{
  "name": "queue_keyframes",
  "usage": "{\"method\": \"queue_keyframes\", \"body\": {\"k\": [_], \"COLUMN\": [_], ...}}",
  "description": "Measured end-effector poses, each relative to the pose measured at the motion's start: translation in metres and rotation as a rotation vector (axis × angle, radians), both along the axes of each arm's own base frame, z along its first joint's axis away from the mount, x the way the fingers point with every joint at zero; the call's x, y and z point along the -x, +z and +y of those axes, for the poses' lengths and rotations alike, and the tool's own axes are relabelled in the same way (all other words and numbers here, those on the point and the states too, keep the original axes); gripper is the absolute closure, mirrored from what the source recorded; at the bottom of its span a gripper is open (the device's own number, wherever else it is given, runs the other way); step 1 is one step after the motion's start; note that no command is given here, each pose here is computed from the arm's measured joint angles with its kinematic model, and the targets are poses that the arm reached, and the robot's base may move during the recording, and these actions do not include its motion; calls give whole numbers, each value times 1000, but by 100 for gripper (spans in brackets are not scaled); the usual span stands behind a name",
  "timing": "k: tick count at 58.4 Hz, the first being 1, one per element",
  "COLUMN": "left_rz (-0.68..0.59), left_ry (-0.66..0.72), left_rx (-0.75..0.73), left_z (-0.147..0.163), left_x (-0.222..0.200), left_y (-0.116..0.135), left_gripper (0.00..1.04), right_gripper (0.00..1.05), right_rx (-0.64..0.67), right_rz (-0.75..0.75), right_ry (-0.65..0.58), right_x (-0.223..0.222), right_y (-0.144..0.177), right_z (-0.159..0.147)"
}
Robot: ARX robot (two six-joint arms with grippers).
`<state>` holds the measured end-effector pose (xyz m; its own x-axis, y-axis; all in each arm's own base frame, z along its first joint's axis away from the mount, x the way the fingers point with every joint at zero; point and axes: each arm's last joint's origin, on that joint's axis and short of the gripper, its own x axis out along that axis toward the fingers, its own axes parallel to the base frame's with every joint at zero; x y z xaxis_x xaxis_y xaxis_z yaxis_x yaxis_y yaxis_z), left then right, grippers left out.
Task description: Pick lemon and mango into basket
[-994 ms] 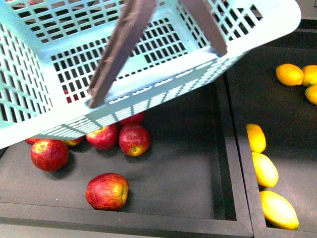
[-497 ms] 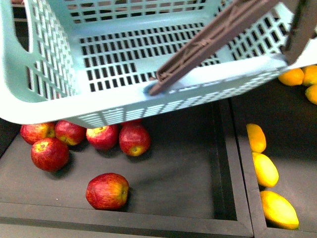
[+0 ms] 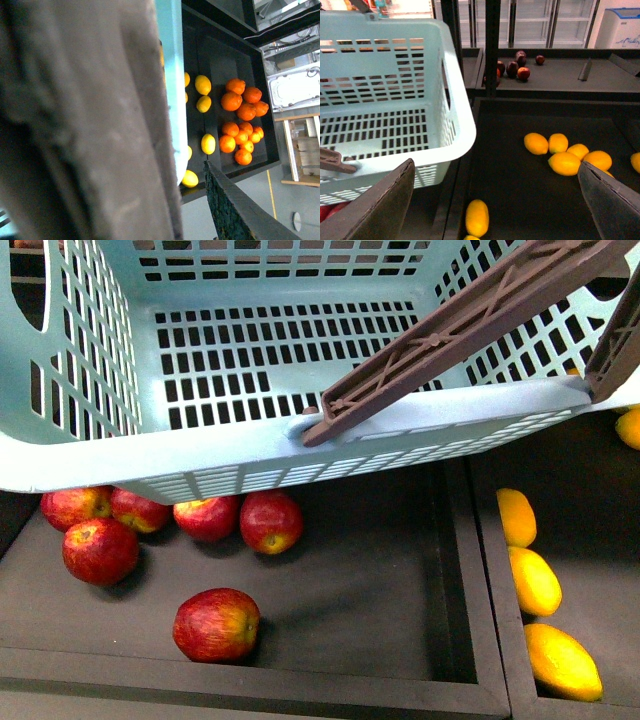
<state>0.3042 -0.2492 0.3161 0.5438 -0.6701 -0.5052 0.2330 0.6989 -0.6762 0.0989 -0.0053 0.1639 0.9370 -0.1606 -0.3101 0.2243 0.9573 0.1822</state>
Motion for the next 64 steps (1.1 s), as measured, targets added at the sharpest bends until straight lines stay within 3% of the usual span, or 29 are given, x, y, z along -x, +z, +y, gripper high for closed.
{"method": "queue_keyframes", "body": {"k": [4,11,18,28,45,64], "left_rz": [-1,5,8,5,3,7], "left_ry": [-5,-13,-22,-16,-10,-19], "left_rx": [0,4,8,5,2,6], "left_z": [0,-1,-1,-1,-1,-1], "left_x": [0,0,1,0,0,0], "left_y": [0,-1,-1,-1,-1,-1], "left_gripper": [77,77,77,77,77,77], "right_gripper": [9,9,9,9,9,9], "right_rx": [-115,-171,-110,-78,-89,-82], "right_rz": [42,23,85,218,567,678], "right_ry": [-67,-175,-339,-424,-327,-248], "right_x": [-4,-13,-35,-76,-128,-157], "right_y": [-5,-4,-17,-43,-131,-171], "right_z": [-7,-27,-68,-115,-148,-154]}}
